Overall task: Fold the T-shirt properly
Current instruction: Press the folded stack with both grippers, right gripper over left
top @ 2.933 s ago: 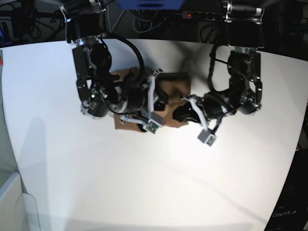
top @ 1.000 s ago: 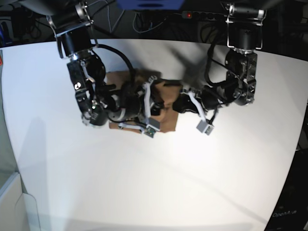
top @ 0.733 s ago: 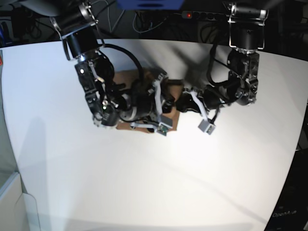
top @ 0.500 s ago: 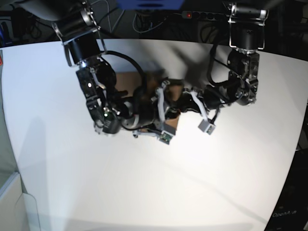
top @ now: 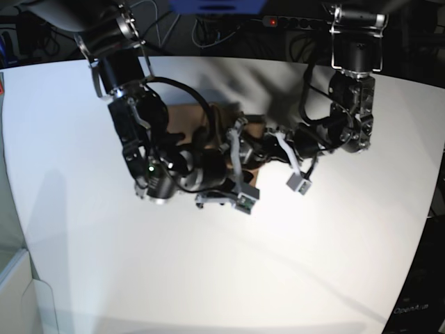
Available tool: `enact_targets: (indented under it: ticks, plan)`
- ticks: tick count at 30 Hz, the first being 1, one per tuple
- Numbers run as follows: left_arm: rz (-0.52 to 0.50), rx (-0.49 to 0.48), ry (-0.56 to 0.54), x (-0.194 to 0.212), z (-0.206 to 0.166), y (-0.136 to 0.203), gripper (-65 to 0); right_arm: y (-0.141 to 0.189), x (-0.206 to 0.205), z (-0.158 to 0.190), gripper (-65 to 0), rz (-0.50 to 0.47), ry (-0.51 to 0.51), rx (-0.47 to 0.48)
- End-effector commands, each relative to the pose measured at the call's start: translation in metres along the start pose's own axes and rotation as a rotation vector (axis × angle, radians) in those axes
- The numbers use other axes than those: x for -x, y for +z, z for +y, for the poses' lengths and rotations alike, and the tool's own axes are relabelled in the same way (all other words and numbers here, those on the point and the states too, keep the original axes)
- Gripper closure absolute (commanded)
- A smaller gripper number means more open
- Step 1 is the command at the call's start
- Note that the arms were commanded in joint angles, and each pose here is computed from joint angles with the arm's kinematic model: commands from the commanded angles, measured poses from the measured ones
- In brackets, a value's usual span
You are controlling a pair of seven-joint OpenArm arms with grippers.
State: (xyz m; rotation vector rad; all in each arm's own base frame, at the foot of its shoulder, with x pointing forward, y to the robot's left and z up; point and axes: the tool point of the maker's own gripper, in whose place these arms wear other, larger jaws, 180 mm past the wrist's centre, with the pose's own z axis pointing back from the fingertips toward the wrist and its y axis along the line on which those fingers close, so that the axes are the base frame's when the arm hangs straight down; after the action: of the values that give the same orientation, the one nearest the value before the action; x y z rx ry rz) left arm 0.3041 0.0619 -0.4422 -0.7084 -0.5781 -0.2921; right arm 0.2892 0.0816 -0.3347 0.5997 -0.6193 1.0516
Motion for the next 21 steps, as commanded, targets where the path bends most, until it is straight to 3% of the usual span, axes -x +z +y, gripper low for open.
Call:
enact_targets:
  ticks: [1, 6, 13, 21]
  plan:
    - [0.063, -0.047, -0.023, 0.009, 0.010, 0.004, -2.2, 0.006, -0.029, 0.010, -34.1, -0.076, 0.069, -0.017]
    - [0.064, -0.049, -0.021, 0.009, 0.011, 0.005, -2.2, 0.014, -0.028, 0.008, -32.6, -0.069, 0.113, 0.003]
    - [0.076, -0.079, -0.029, 0.011, 0.024, 0.015, -2.2, 0.035, 0.020, -0.024, -7.5, 0.050, 0.112, 0.075]
    - [0.070, -0.097, -0.001, 0.017, 0.042, 0.037, -2.2, 0.043, 0.050, -0.028, -6.1, 0.069, 0.087, 0.086]
